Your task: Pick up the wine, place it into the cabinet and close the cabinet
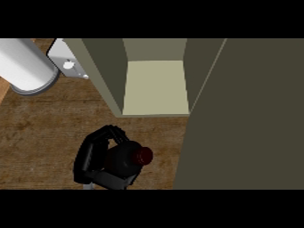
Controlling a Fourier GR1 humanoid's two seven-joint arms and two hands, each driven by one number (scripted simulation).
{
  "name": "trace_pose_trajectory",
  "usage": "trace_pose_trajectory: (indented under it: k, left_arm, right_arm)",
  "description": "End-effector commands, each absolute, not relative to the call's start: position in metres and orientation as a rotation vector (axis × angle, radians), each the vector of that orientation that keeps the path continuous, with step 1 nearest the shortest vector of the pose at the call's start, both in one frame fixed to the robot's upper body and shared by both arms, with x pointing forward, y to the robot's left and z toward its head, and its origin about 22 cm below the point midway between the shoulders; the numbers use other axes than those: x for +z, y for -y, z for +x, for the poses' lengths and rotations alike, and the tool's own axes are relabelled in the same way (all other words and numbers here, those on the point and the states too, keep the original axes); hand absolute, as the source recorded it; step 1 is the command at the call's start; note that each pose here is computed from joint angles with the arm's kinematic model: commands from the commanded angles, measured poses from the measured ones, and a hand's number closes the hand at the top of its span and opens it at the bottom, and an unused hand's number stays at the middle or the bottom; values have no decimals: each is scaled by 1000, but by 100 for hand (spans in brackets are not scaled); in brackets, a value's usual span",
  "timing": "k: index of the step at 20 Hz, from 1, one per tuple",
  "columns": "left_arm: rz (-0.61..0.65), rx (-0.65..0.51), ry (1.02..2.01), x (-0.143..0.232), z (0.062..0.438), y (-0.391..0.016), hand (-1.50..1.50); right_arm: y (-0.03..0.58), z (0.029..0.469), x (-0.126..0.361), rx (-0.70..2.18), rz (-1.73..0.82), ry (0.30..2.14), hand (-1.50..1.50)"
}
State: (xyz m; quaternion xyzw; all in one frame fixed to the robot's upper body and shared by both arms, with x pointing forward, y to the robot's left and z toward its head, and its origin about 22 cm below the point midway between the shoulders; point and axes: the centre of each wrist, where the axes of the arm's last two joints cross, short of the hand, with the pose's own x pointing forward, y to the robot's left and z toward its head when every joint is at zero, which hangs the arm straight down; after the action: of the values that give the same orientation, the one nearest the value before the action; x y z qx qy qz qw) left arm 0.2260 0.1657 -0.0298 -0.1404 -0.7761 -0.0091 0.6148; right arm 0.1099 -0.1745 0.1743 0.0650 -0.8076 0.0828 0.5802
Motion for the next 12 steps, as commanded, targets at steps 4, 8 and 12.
trace_pose_trajectory:
  k: [4,8,12]
  left_arm:
    - [-203,-18,1832,-3,257,-162,150]
    - [-144,-38,1801,-11,267,-142,150]
    - [-133,-81,1817,-13,273,-139,150]
  right_arm:
    - [187,70,203,152,218,1943,-150]
    - [196,68,215,173,216,1940,-150]
    - [195,70,212,171,242,1949,-150]
